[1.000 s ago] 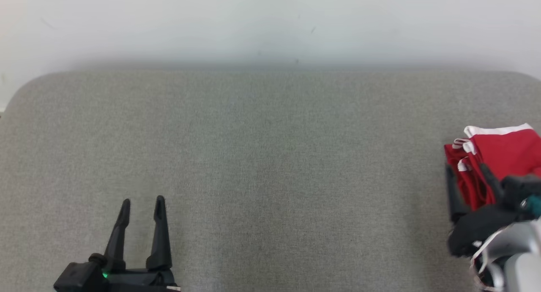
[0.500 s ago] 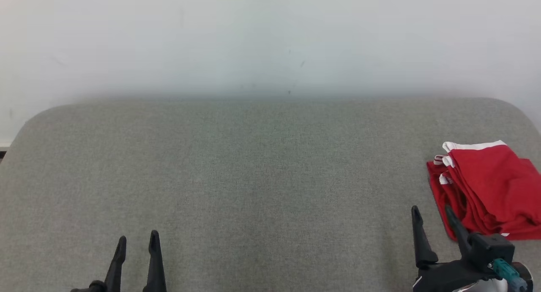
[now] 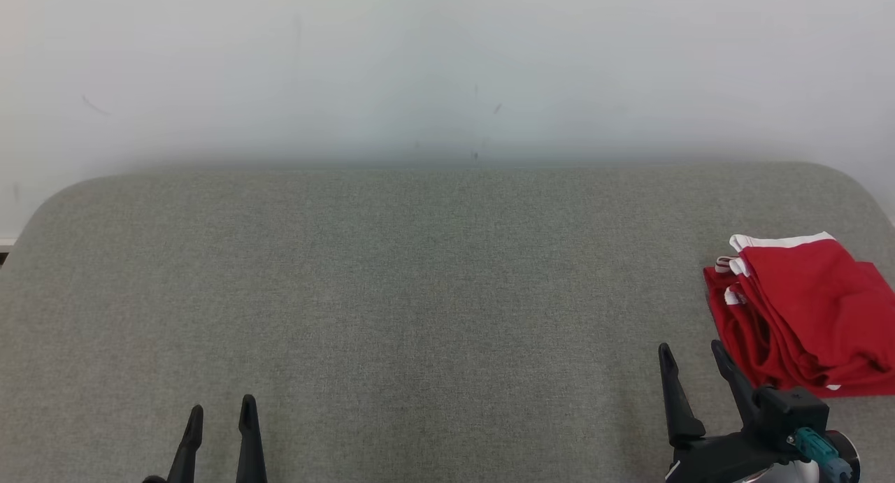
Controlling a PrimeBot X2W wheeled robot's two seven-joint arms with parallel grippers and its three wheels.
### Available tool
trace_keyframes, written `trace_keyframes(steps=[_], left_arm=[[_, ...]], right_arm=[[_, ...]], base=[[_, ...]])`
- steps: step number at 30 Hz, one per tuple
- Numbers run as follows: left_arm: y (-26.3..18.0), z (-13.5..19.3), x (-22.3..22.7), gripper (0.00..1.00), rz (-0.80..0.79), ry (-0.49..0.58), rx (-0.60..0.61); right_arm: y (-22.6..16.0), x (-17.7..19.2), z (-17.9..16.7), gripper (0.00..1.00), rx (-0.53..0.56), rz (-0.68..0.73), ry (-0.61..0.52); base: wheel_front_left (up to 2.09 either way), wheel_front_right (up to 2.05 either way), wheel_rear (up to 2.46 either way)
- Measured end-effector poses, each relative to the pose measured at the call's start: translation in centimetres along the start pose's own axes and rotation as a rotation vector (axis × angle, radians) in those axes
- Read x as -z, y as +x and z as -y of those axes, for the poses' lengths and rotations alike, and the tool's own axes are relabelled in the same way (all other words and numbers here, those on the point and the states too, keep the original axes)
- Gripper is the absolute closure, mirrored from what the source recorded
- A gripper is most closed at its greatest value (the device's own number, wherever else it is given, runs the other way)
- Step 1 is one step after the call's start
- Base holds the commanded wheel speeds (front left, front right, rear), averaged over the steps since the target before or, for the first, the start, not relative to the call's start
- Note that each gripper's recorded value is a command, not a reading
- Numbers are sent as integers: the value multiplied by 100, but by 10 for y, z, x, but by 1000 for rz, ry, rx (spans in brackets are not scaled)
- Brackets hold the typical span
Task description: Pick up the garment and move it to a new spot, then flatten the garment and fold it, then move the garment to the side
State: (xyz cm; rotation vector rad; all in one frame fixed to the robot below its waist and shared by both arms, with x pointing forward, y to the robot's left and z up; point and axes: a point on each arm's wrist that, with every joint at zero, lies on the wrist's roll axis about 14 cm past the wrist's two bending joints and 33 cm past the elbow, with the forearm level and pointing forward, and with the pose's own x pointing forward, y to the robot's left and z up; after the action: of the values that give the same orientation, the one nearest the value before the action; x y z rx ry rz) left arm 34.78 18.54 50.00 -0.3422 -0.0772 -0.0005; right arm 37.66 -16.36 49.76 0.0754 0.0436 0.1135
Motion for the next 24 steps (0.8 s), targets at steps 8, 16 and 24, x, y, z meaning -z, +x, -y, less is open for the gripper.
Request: trace_keyframes(steps=[8,16,24], left_arm=[[0,1,1,0,-2,-1,4],[-5,-5,18,100,-59,-6,-19],[-6,-10,26,100,-94,-113,-54]], right_arm=[[0,2,-1,0,-2,-8,8],[-10,32,2,100,11,-104,23],[-15,40,10,100,50,-126,157]], base=[[0,0,0],[0,0,0],[0,0,0]])
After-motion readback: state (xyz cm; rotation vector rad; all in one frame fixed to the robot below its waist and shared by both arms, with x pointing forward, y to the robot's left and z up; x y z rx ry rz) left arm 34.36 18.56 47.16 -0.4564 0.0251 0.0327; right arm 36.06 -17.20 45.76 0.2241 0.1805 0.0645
